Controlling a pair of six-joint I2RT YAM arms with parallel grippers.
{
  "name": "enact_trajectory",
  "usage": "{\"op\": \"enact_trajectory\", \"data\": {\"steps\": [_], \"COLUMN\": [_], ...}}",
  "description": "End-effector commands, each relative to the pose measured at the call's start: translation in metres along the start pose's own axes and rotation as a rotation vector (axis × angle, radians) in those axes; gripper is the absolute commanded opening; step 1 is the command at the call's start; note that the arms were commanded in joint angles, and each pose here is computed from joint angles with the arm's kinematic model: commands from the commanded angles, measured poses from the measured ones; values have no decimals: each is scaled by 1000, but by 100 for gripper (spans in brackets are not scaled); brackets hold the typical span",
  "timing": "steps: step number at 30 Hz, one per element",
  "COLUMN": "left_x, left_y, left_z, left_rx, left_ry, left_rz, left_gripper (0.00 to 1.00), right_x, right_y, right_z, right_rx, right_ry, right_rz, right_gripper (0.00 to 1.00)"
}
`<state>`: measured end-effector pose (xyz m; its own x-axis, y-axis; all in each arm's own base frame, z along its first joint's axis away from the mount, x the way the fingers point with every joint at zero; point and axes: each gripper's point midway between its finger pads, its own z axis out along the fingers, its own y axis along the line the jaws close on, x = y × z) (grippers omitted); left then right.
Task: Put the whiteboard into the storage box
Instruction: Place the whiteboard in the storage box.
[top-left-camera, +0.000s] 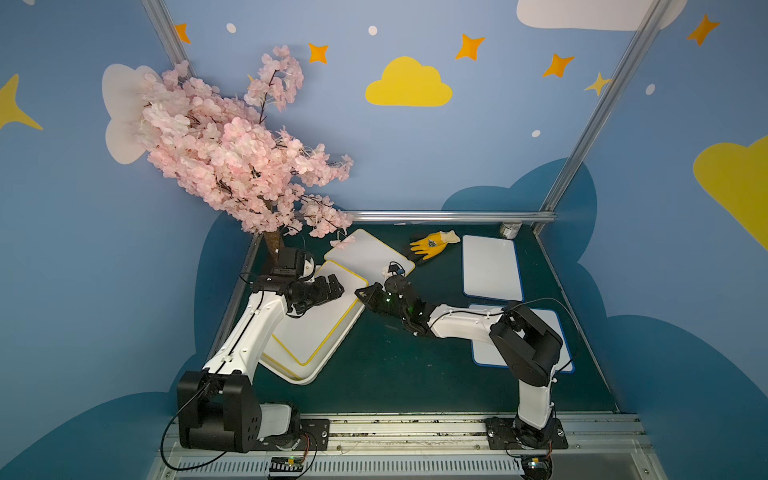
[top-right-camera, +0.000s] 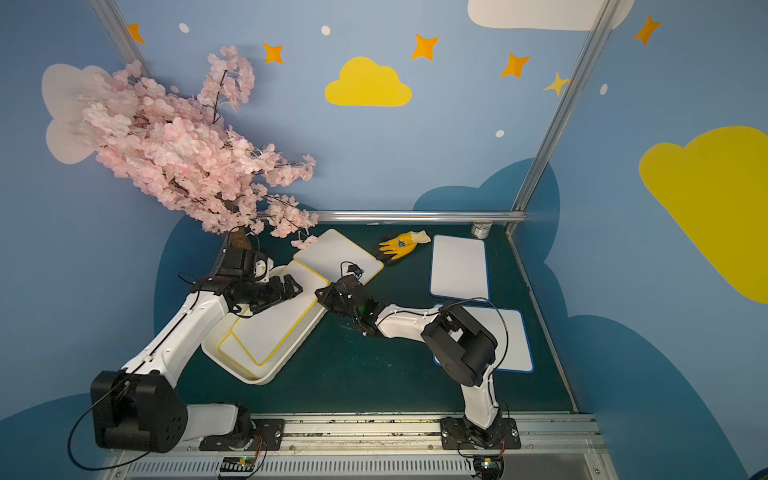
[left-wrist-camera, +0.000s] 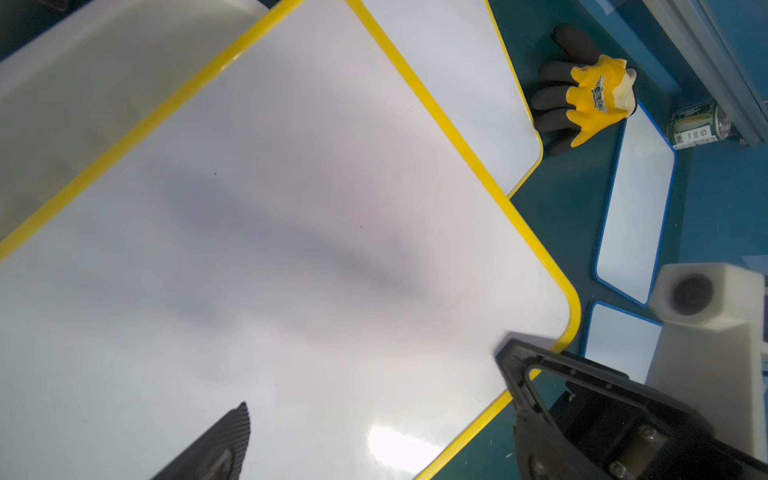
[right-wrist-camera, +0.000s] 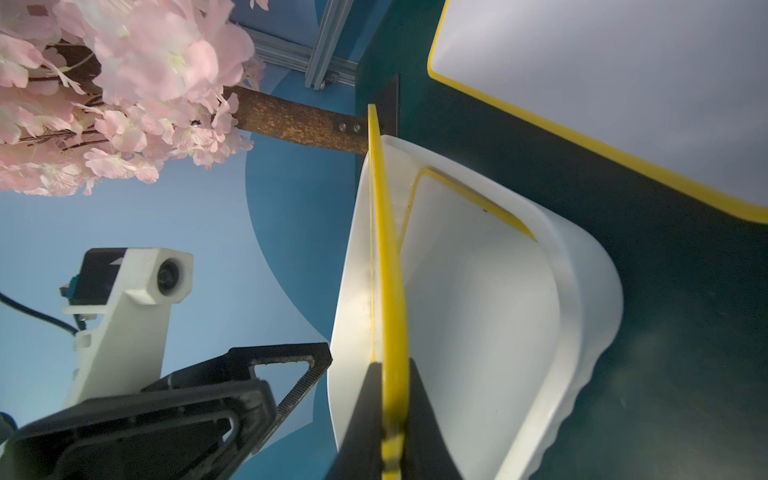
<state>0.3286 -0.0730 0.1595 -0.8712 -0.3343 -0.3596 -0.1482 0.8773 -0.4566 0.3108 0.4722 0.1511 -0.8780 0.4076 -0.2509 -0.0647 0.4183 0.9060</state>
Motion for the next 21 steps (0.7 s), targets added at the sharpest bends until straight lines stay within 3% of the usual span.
{"op": "enact_trajectory", "data": {"steps": [1,14,21], "left_x": [-9,-14,-16], "left_y": [4,13,17], "left_z": [-7,-9,-10], "left_rx": [-15,-5,-13], "left_ry": [-23,-44,-53], "left_rz": [-6,-57,-70], "left_gripper": [99,99,99], "right_x": [11,34,42], "right_y": [3,-22,-32], "right_z": [9,14,11], "right_rx": [-11,35,58], "right_ry": [64,104,132], "right_rz": [-43,2,42], "right_gripper": [8,9,23]}}
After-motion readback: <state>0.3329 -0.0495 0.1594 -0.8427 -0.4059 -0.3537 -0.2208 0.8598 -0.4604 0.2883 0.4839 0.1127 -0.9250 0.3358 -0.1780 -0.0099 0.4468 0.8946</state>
